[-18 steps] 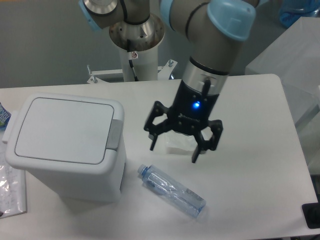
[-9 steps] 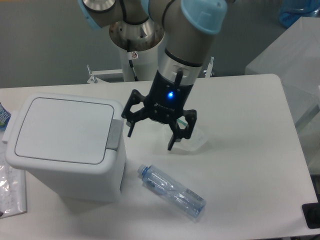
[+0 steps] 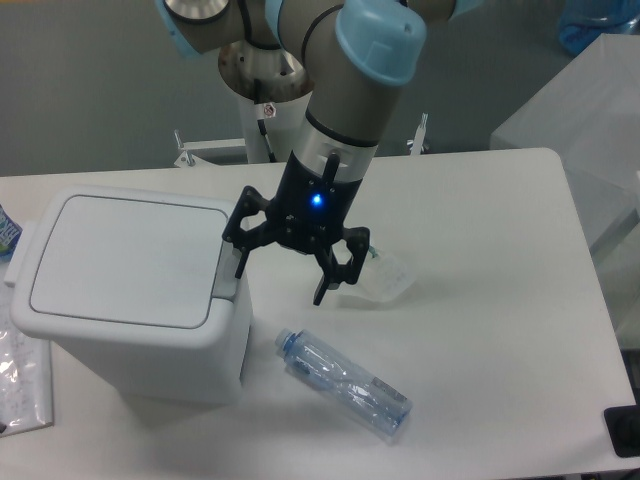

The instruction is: Open the trash can

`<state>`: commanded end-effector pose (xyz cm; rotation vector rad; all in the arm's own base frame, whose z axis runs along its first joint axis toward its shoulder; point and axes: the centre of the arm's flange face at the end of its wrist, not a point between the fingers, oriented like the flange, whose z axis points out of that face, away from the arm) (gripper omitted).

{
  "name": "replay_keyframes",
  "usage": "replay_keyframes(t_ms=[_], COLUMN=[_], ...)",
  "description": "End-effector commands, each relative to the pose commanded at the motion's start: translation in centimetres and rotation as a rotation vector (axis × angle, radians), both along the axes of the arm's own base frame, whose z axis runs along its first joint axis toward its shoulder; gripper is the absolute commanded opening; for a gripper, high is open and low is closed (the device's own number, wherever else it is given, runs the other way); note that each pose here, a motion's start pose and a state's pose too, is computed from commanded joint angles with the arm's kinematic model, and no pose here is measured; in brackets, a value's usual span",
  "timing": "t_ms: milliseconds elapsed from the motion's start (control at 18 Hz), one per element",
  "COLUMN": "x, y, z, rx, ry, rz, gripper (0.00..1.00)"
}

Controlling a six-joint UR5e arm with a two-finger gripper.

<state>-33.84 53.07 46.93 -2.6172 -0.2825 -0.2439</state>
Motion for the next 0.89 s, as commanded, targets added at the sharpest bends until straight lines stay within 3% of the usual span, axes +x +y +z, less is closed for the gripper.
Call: replay_keyframes(t_ms=[444, 889], x=[0.1, -2.8], y=[0.3, -0.6], z=[0.0, 6.1], rx=[-0.012, 0.069], ry=[0.013, 0.091], rz=[-0.002, 0.040], gripper=[1.00, 1.00])
